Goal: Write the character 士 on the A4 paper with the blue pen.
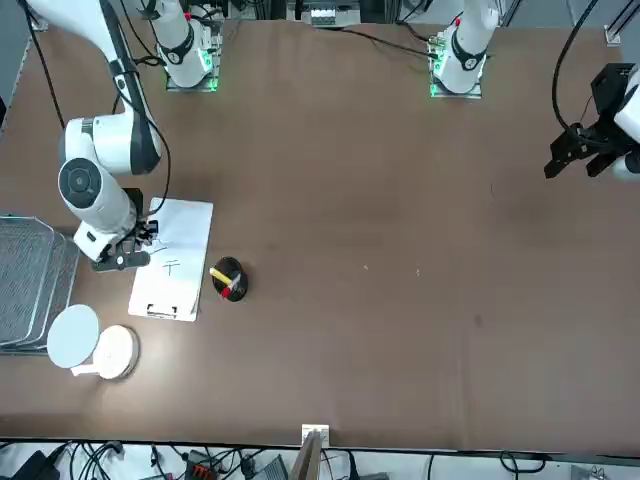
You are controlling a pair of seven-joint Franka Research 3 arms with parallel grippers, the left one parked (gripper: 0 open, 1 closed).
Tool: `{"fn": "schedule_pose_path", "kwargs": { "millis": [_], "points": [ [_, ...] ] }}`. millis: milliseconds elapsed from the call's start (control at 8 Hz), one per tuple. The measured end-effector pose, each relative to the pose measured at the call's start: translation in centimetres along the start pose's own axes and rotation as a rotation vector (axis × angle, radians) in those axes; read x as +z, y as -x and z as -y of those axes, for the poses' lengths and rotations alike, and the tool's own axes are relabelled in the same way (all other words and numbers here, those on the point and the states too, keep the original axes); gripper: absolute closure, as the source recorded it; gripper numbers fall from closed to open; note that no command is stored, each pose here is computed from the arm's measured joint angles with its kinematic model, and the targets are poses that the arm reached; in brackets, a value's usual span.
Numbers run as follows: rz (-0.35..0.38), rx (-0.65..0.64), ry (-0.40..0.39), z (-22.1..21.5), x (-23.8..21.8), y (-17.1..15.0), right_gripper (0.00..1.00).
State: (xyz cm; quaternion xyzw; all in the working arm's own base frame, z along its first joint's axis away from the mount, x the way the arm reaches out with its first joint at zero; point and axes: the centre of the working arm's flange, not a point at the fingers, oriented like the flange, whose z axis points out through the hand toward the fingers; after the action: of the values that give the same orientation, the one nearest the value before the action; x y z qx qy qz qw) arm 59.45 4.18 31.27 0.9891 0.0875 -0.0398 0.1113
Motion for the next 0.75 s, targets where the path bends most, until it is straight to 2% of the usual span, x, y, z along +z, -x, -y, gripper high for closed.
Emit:
{"fn": "schedule_pose_path", "kwargs": {
  "millis": [750],
  "points": [
    [0.001,-0.005,-0.004,0.34,1.05,0.40,0.80]
  ]
}}
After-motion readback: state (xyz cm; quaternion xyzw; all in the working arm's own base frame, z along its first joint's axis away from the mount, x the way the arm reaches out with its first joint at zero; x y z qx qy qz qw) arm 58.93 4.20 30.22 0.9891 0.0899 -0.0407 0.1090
